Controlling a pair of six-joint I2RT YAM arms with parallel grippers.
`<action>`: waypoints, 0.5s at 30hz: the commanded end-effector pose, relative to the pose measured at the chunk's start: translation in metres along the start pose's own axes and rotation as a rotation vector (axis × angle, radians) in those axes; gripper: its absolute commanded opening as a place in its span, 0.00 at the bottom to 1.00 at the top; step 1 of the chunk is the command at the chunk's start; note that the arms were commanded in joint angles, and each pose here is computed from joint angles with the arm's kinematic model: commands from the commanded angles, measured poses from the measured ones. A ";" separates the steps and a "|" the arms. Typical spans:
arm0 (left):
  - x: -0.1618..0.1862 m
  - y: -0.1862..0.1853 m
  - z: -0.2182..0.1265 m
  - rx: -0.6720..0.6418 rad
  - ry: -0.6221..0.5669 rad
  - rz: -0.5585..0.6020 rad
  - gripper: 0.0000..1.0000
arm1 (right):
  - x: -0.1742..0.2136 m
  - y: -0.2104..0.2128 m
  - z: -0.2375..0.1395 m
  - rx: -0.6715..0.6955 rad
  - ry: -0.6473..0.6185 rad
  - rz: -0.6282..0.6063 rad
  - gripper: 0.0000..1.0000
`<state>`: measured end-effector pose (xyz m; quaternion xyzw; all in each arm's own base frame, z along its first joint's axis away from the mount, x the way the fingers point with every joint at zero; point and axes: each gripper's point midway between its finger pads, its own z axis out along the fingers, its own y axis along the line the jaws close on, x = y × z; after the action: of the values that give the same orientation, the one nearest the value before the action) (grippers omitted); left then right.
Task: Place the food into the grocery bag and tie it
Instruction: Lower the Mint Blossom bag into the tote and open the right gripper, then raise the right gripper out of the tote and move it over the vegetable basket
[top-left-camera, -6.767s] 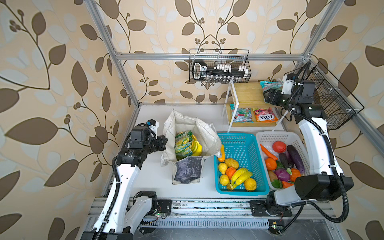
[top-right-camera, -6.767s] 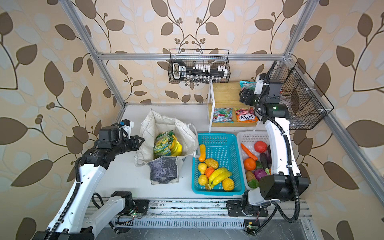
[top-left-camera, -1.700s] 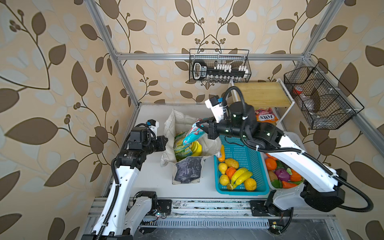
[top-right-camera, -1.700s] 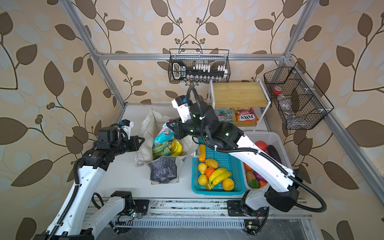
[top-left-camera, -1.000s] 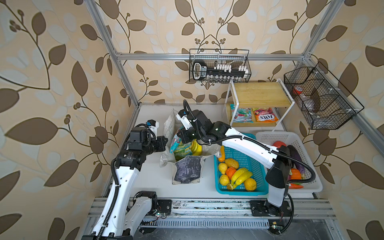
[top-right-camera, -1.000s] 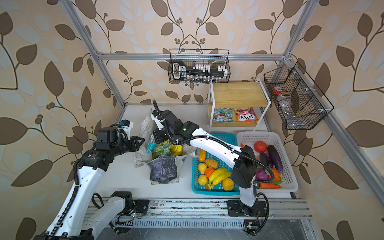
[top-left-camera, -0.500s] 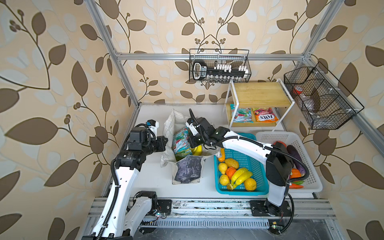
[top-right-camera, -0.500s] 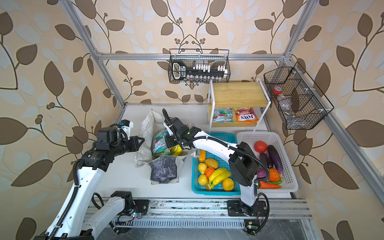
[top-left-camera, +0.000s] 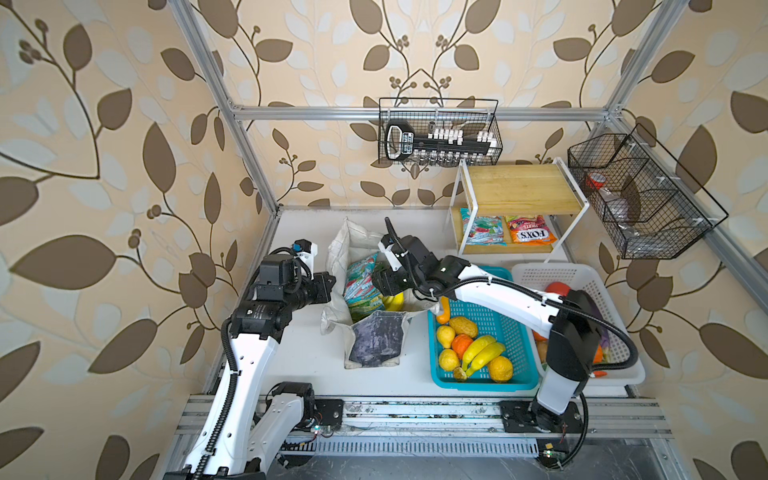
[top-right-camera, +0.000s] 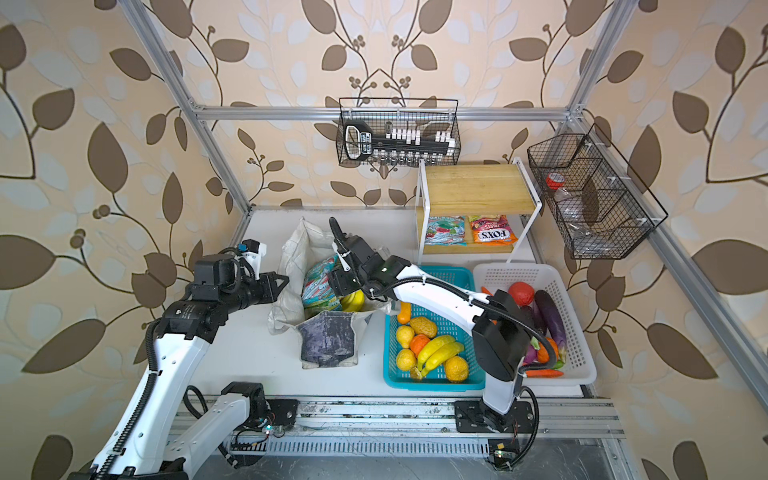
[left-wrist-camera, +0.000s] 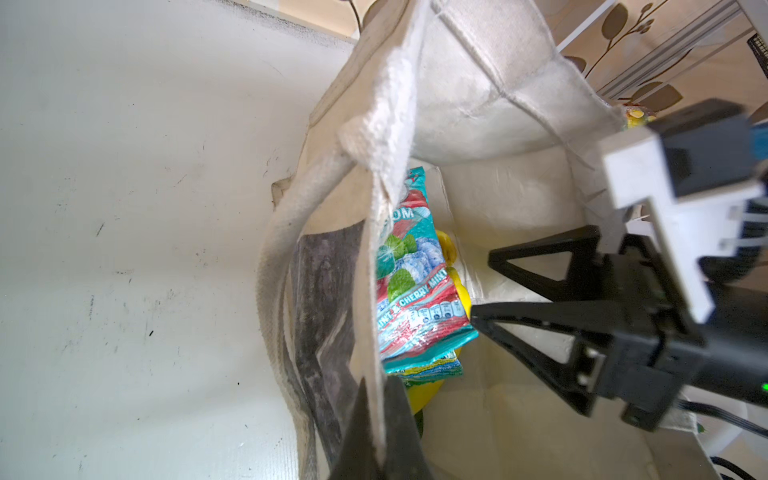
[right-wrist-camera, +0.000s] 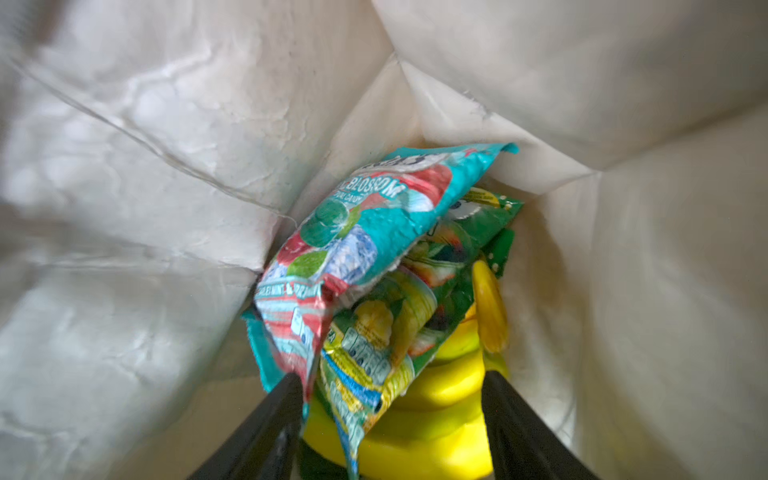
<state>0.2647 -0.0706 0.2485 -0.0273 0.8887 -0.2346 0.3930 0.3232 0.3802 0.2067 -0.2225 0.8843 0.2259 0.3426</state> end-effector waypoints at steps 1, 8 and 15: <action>-0.004 -0.008 -0.004 0.034 -0.018 0.029 0.00 | -0.017 -0.008 -0.044 0.059 -0.113 -0.002 0.83; -0.005 -0.007 -0.004 0.029 -0.020 0.028 0.00 | -0.020 -0.031 -0.100 0.147 -0.216 0.002 1.00; -0.004 -0.007 -0.004 0.026 -0.016 0.025 0.00 | -0.006 -0.065 -0.141 0.235 -0.261 -0.007 1.00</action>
<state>0.2647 -0.0706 0.2485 -0.0273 0.8887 -0.2346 0.3930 0.2928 0.2784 0.3009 -0.1561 0.8433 0.1887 0.4784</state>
